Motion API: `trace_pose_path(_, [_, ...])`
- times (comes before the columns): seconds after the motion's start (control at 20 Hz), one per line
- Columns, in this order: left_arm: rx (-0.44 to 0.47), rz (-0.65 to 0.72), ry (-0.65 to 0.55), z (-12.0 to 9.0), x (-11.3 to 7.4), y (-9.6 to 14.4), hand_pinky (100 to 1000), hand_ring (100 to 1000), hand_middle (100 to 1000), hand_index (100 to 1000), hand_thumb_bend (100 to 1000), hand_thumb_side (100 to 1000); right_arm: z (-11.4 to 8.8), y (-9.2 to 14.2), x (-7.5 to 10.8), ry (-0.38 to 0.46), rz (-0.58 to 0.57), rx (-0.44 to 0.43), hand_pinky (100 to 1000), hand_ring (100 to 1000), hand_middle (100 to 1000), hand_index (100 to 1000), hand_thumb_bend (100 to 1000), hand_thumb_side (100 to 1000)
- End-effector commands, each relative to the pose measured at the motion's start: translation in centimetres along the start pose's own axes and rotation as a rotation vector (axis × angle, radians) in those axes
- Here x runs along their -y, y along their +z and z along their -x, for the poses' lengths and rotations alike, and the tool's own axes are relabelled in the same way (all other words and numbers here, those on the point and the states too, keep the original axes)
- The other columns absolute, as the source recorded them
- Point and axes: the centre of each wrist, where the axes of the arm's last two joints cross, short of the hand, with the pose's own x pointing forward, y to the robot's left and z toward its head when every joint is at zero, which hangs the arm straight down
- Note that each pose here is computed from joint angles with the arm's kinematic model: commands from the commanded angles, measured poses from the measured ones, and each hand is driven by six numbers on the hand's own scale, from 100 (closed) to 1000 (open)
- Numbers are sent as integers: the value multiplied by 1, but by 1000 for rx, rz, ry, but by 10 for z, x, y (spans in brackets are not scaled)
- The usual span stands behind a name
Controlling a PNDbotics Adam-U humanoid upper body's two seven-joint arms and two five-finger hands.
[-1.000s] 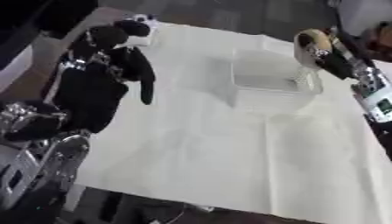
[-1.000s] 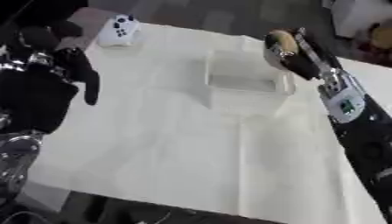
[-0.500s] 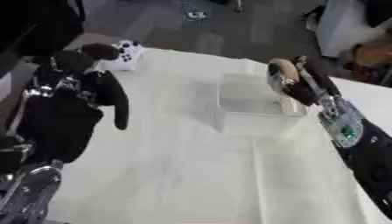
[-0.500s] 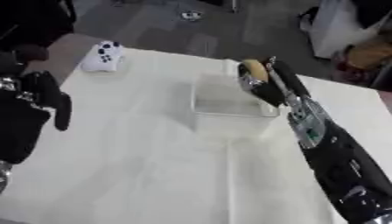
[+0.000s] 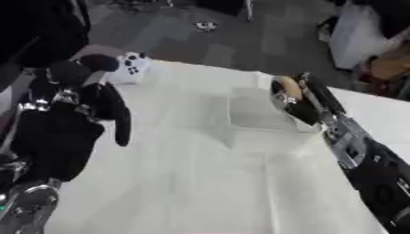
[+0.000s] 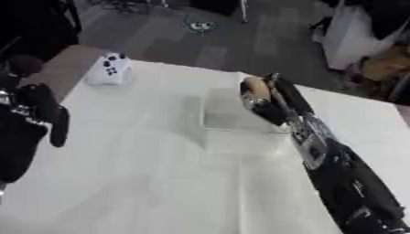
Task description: Pick up objects on the table and place them in the box.
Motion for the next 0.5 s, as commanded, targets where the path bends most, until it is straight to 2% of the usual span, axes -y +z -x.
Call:
trace_pose_path(0.05, [25, 26, -7, -7, 0, -8, 344, 559, 764, 756, 708, 753, 0, -7, 11, 50, -88, 4, 445, 627, 768, 823, 442, 1000])
trace_pose_path(0.1, [25, 29, -6, -7, 1, -8, 344, 559, 764, 756, 708, 752, -1, -7, 11, 49, -107, 1, 537, 682, 800, 841, 457, 1000])
trace_pose_path(0.2, [25, 33, -4, -7, 0, -9, 345, 559, 764, 756, 709, 751, 0, -6, 12, 41, -125, 2, 613, 726, 825, 863, 489, 1000])
trace_pose_path(0.5, [22, 36, -3, -8, 0, -8, 344, 559, 764, 755, 706, 753, 2, -3, 12, 17, -131, -4, 637, 722, 835, 865, 511, 1000])
